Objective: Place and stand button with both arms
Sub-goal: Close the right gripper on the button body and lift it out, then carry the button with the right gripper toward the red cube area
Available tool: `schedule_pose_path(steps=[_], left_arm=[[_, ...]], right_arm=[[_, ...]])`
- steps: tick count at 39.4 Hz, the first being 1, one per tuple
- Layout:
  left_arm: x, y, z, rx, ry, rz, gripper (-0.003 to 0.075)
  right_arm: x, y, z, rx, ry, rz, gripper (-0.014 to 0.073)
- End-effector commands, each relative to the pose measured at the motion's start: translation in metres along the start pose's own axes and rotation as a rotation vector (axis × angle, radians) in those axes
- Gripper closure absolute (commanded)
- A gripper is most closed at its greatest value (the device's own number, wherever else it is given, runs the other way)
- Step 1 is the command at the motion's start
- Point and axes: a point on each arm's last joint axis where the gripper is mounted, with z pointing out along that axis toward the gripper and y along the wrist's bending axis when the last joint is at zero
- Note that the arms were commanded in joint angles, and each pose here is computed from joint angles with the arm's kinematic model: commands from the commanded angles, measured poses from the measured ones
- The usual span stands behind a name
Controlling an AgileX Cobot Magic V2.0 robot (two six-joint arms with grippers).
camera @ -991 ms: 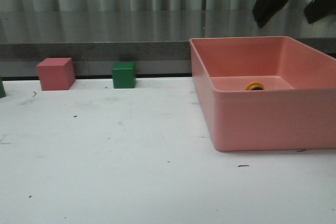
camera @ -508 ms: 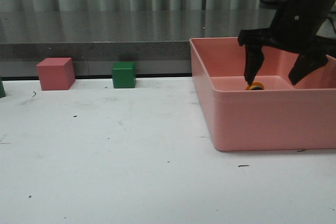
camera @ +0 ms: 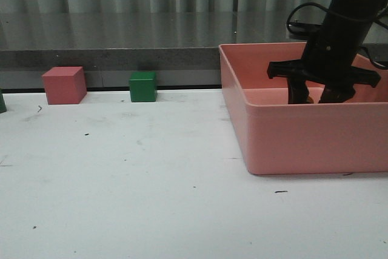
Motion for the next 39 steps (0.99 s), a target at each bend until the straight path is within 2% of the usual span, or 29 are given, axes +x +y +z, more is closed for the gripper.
schedule_pose_path(steps=[1,6,10,17,22,30,39], left_arm=[[-0.019,-0.002,-0.002,0.008,-0.112,-0.009,0.0104],[-0.019,-0.002,-0.002,0.008,-0.112,-0.009,0.0104],[-0.019,-0.002,-0.002,0.008,-0.114,-0.009,0.0104],[-0.019,-0.002,-0.002,0.008,-0.114,-0.009,0.0104],[-0.019,-0.002,-0.002,0.008,-0.114,-0.009,0.0104],[-0.019,-0.002,-0.002,0.008,-0.114,-0.009,0.0104],[-0.019,-0.002,-0.002,0.008,-0.114,-0.009,0.0104]], right_arm=[[-0.015,0.006,-0.032,-0.027,-0.110,-0.002,0.0375],[-0.015,0.007,-0.042,-0.031,-0.119,-0.004,0.0451],[-0.018,0.009,-0.062,-0.042,-0.166,-0.008,0.0466],[-0.020,0.019,-0.132,-0.087,-0.327,-0.030,0.0466],[-0.010,0.038,-0.174,-0.136,-0.410,-0.077,0.0464],[0.018,0.102,-0.203,-0.274,-0.443,-0.211,0.0463],[0.051,0.193,-0.180,-0.437,-0.321,-0.351,0.0463]])
